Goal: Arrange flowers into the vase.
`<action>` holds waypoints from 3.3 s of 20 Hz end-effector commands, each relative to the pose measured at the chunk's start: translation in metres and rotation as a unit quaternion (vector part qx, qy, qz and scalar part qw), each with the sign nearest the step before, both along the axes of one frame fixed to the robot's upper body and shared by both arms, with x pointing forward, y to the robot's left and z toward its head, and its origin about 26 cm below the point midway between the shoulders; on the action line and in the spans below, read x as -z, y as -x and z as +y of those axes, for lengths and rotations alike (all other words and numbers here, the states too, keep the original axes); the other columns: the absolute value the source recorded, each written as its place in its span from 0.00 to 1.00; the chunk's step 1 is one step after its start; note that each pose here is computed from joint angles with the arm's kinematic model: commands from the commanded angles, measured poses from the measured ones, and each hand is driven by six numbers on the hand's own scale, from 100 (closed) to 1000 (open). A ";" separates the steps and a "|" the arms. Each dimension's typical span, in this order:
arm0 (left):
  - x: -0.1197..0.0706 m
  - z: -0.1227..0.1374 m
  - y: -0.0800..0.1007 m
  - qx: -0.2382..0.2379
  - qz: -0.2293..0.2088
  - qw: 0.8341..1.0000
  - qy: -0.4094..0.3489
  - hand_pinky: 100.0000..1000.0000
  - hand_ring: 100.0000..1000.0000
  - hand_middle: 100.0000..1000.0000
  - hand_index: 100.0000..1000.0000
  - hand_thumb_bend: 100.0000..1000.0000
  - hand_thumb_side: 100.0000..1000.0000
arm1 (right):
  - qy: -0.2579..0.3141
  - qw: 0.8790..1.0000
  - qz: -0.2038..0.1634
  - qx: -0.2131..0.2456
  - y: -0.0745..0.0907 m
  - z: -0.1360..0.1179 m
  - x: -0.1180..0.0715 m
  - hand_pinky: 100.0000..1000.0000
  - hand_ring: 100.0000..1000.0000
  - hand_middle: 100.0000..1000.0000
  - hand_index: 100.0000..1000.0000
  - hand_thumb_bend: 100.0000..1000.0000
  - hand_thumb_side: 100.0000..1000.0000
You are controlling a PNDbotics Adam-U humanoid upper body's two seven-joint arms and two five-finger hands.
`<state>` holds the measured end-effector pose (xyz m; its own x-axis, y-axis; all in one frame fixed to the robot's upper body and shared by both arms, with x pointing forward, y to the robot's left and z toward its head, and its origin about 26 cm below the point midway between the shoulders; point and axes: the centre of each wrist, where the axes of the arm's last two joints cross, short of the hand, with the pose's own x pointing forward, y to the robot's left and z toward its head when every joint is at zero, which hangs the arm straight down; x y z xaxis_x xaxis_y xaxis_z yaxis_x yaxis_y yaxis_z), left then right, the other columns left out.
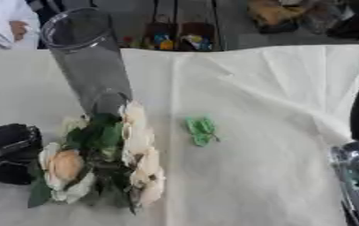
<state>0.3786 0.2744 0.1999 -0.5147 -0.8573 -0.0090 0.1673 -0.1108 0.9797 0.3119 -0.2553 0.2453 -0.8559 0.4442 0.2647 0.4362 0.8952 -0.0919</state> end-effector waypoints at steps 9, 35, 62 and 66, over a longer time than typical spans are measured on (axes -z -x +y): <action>-0.030 0.007 0.011 0.004 -0.083 0.996 0.024 0.00 0.00 0.00 0.00 0.00 0.51 | 0.001 1.000 -0.007 -0.004 0.003 0.000 -0.005 0.54 0.50 0.44 0.70 0.00 0.98; -0.116 -0.028 0.072 0.082 -0.091 0.944 0.305 0.00 0.00 0.00 0.00 0.00 0.57 | -0.005 1.000 -0.006 0.002 0.003 -0.002 -0.004 0.54 0.50 0.44 0.70 0.00 0.98; -0.188 -0.047 0.083 0.063 -0.171 0.772 0.610 0.00 0.00 0.00 0.00 0.00 0.58 | -0.005 1.000 0.010 0.001 0.004 -0.004 0.002 0.55 0.50 0.44 0.70 0.00 0.98; -0.198 -0.048 0.079 0.065 -0.188 0.751 0.629 0.00 0.00 0.00 0.00 0.00 0.58 | -0.003 1.000 0.013 0.001 0.005 -0.005 0.003 0.55 0.50 0.44 0.70 0.00 0.98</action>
<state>0.3033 0.2224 0.3870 -0.7400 -0.2529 0.6233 -0.0533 0.9457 0.3205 0.3102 -0.2589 0.2357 -0.8403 0.4455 0.3089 0.4379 0.8937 -0.0976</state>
